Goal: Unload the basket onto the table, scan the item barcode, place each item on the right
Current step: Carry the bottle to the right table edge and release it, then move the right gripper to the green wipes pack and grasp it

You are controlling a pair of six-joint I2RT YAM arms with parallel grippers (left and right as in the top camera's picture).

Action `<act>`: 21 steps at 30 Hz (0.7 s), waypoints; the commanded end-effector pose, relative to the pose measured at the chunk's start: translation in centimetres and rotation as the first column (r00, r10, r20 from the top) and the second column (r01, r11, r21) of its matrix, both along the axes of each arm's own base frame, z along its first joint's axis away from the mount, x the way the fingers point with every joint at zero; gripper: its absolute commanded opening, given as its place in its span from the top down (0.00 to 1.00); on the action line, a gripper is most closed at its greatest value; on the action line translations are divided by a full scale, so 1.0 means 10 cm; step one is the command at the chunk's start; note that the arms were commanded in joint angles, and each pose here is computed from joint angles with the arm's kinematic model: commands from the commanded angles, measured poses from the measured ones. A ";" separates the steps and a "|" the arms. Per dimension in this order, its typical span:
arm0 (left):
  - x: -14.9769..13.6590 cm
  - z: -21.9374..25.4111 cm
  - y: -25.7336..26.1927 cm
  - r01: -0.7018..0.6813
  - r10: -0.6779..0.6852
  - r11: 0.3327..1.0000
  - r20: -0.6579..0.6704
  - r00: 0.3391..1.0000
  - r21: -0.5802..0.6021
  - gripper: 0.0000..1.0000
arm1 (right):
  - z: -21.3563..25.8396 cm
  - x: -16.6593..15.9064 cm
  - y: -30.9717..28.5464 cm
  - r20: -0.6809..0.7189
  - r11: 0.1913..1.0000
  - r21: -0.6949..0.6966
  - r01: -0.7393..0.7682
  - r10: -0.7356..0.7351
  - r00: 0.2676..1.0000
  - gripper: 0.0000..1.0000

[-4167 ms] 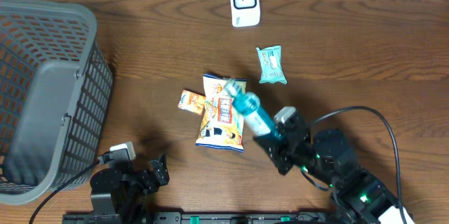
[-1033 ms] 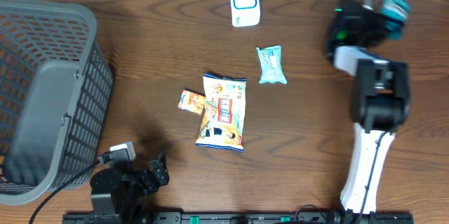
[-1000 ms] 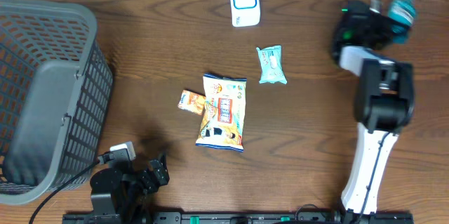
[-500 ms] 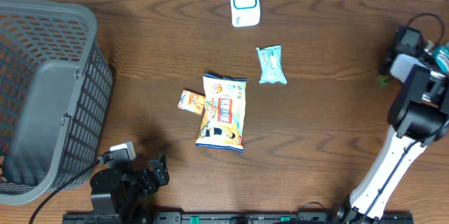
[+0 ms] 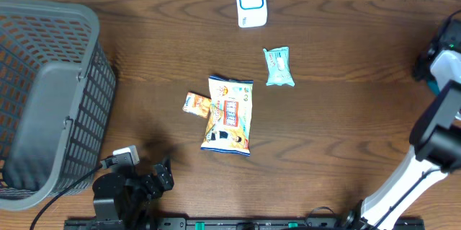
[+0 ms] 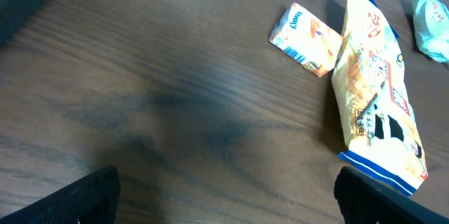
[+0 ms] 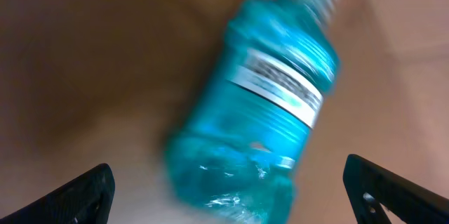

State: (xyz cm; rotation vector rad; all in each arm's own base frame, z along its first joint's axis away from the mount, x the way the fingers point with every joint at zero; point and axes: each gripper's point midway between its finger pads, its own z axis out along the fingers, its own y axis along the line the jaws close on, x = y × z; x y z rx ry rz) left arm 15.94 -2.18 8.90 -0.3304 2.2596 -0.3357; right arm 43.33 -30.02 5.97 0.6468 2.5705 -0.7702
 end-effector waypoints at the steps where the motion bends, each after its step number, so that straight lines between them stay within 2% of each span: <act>1: -0.01 -0.02 -0.02 0.012 -0.012 1.000 -0.006 1.000 -0.002 0.02 | 0.98 0.63 1.03 0.495 0.864 0.352 -0.359 0.154 0.855 0.01; 4: -0.01 -0.02 -0.02 0.012 -0.012 1.000 -0.006 1.000 -0.002 0.02 | 1.54 0.69 1.67 0.670 0.668 0.440 -0.600 0.200 0.715 0.01; 6: -0.01 -0.02 -0.02 0.012 -0.012 1.000 -0.006 1.000 -0.002 0.02 | 1.73 0.64 2.05 0.717 0.548 0.477 -0.688 0.211 0.665 0.01; 9: -0.01 -0.02 -0.02 0.012 -0.012 1.000 -0.006 1.000 -0.002 0.02 | 1.70 0.52 2.65 0.693 0.396 0.570 -0.720 0.239 0.680 0.01; 11: -0.01 -0.02 -0.02 0.012 -0.012 1.000 -0.006 1.000 -0.001 0.02 | 1.52 0.44 3.00 0.636 0.359 0.605 -0.711 0.321 0.702 0.01; 12: -0.01 -0.02 -0.02 0.012 -0.012 1.000 -0.006 1.000 -0.002 0.02 | 1.40 0.39 3.20 0.588 0.363 0.614 -0.701 0.382 0.713 0.01; 14: -0.01 -0.02 -0.02 0.012 -0.012 1.000 -0.006 1.000 -0.002 0.02 | 1.17 0.31 3.50 0.478 0.422 0.615 -0.666 0.473 0.740 0.01; 16: -0.01 -0.02 -0.02 0.012 -0.012 1.000 -0.006 1.000 -0.001 0.02 | 1.01 0.25 3.81 0.383 0.480 0.570 -0.667 0.563 0.733 0.01; 19: -0.01 -0.02 -0.02 0.012 -0.012 1.000 -0.006 1.000 -0.002 0.02 | 0.89 0.17 4.26 0.259 0.552 0.436 -0.710 0.679 0.687 0.01; 21: -0.01 -0.02 -0.02 0.012 -0.012 1.000 -0.006 1.000 -0.002 0.02 | 0.83 0.12 4.46 0.185 0.608 0.334 -0.720 0.707 0.683 0.01</act>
